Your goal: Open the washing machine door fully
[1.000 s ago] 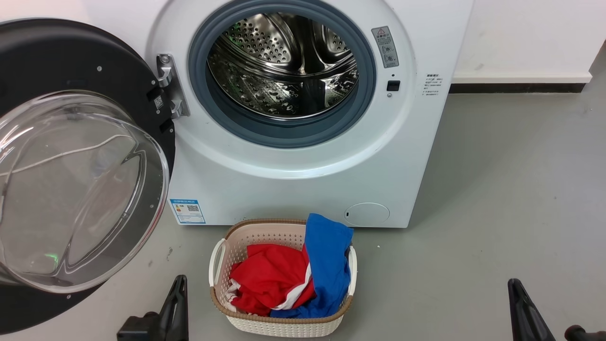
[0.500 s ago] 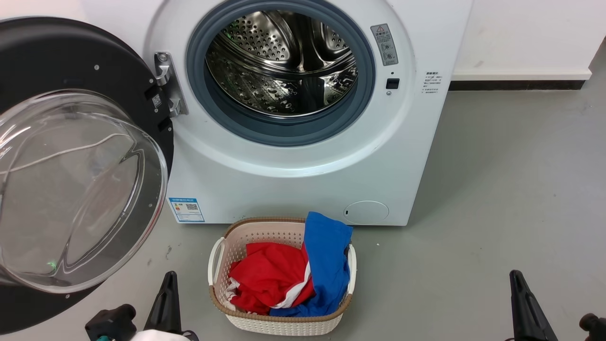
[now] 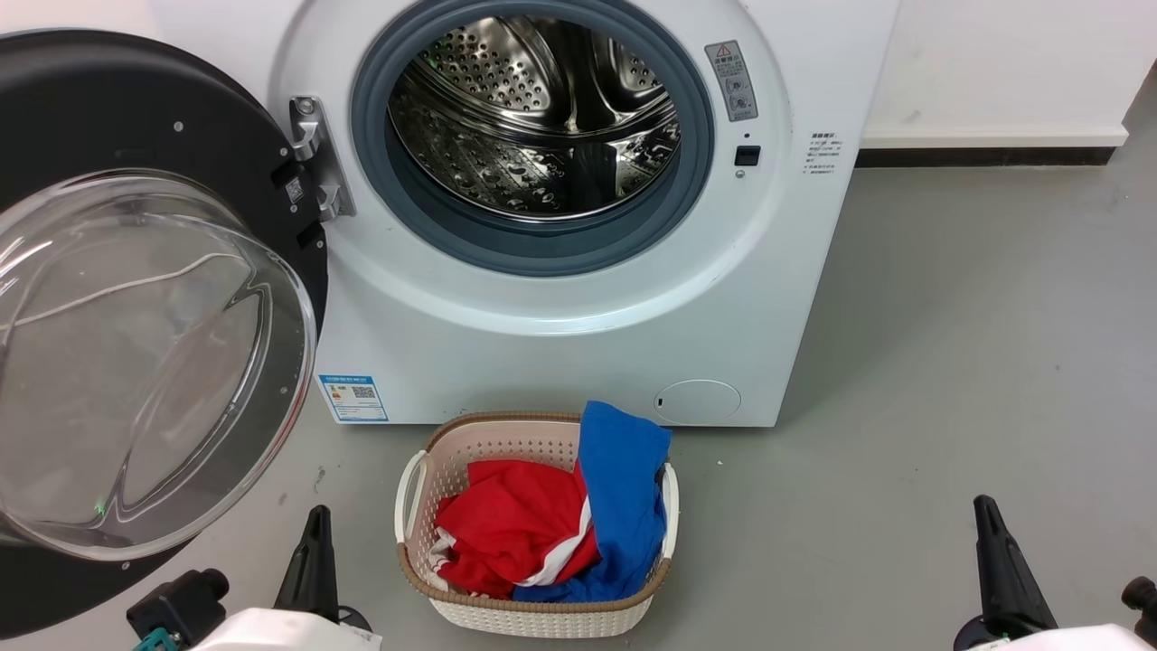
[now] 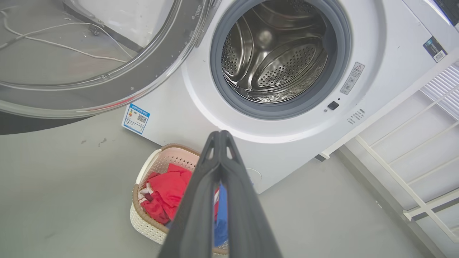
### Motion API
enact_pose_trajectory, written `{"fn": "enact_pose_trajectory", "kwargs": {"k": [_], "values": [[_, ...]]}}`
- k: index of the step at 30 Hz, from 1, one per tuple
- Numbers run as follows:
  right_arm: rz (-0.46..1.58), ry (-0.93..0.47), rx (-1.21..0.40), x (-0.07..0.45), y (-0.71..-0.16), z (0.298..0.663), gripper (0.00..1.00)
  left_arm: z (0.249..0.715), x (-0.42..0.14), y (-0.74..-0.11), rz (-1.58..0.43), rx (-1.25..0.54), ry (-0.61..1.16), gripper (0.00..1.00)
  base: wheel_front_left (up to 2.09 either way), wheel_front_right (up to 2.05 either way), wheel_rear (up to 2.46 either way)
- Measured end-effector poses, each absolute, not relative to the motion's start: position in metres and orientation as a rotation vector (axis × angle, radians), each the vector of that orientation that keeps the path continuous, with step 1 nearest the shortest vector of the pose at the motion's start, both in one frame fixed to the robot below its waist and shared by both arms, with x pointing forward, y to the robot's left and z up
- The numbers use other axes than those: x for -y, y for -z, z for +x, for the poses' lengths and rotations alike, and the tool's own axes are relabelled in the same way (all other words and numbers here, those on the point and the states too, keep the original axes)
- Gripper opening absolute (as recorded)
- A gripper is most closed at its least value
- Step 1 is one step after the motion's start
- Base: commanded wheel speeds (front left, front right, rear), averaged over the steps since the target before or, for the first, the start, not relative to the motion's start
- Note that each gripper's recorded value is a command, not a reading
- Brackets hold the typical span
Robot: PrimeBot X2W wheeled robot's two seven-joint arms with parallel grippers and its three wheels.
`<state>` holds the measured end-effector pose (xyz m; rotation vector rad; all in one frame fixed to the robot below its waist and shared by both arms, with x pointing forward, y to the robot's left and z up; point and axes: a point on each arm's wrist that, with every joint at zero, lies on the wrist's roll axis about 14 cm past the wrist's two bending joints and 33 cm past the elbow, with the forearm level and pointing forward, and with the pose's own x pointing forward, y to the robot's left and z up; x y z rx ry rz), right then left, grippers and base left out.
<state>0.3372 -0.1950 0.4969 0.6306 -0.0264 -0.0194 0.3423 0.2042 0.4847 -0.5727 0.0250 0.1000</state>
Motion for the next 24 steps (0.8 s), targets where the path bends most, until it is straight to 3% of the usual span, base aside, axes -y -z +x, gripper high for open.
{"fn": "enact_pose_trajectory", "kwargs": {"k": [24], "values": [[0.947, 0.038, 0.001, 0.198, -0.495, 0.353, 0.0, 0.356, -0.206, -0.486, -0.911, -0.038, -0.104, 0.0, 0.0, 0.0, 0.0]]}}
